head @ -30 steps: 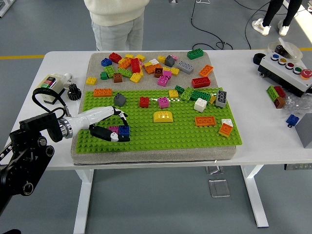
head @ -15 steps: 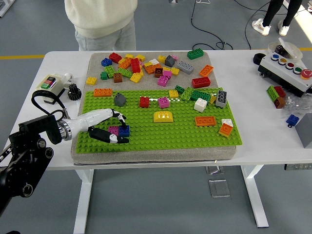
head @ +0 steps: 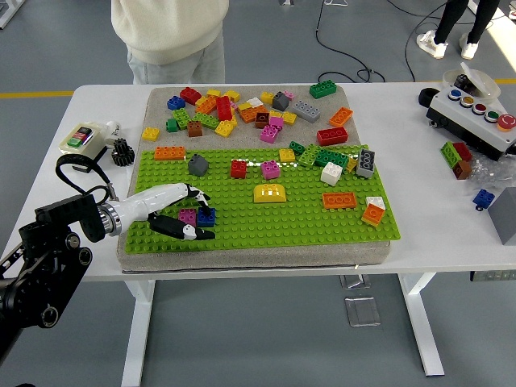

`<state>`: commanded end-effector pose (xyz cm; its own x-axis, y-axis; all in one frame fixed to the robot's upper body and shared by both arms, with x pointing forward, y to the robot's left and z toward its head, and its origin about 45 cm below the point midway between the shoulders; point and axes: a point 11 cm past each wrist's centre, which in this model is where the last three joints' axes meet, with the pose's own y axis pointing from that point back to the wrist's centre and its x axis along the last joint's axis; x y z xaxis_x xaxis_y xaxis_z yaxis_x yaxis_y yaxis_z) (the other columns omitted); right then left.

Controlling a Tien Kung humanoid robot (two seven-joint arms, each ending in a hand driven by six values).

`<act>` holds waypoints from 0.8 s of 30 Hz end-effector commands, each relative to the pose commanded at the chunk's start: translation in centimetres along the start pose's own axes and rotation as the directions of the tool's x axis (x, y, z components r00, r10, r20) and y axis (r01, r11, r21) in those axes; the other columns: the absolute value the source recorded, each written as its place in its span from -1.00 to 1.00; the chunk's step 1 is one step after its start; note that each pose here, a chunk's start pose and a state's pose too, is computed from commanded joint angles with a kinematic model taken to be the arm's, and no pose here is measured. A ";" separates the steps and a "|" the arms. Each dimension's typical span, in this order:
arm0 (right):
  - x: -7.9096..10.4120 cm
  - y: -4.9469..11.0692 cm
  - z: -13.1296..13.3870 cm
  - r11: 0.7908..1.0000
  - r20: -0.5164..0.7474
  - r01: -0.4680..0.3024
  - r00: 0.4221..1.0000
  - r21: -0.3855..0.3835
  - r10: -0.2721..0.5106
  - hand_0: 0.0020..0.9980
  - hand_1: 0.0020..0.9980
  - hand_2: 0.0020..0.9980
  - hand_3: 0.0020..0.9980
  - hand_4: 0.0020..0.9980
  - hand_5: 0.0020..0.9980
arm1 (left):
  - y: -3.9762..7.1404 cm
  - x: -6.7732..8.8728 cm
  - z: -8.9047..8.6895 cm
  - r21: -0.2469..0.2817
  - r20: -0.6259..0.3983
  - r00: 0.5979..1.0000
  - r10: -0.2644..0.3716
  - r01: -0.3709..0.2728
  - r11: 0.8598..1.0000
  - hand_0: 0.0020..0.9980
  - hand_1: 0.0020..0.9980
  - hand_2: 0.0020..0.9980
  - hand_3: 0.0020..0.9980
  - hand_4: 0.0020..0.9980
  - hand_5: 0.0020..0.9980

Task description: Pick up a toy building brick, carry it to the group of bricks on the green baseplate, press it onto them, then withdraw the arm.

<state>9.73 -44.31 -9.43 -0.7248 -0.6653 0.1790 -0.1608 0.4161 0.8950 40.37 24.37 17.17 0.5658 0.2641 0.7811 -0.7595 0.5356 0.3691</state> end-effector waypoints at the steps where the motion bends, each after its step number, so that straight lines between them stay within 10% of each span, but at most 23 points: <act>1: 0.0 0.0 0.0 1.000 0.000 0.000 1.000 0.000 0.000 0.46 0.31 0.41 0.14 0.82 0.00 | 0.0 0.0 0.0 0.000 0.000 1.000 0.001 -0.001 1.000 1.00 0.83 0.76 0.20 1.00 0.36; 24: 0.0 0.0 0.0 1.000 -0.001 -0.001 1.000 0.001 0.001 0.46 0.31 0.41 0.14 0.82 0.00 | 0.2 -0.3 -0.9 0.023 -0.014 1.000 0.010 -0.010 1.000 1.00 0.82 0.75 0.19 1.00 0.34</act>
<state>9.72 -44.26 -9.45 -0.7242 -0.6657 0.1800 -0.1610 0.4170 0.8945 40.33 25.14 16.60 0.5624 0.2809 0.7777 -0.7724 0.5143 0.3728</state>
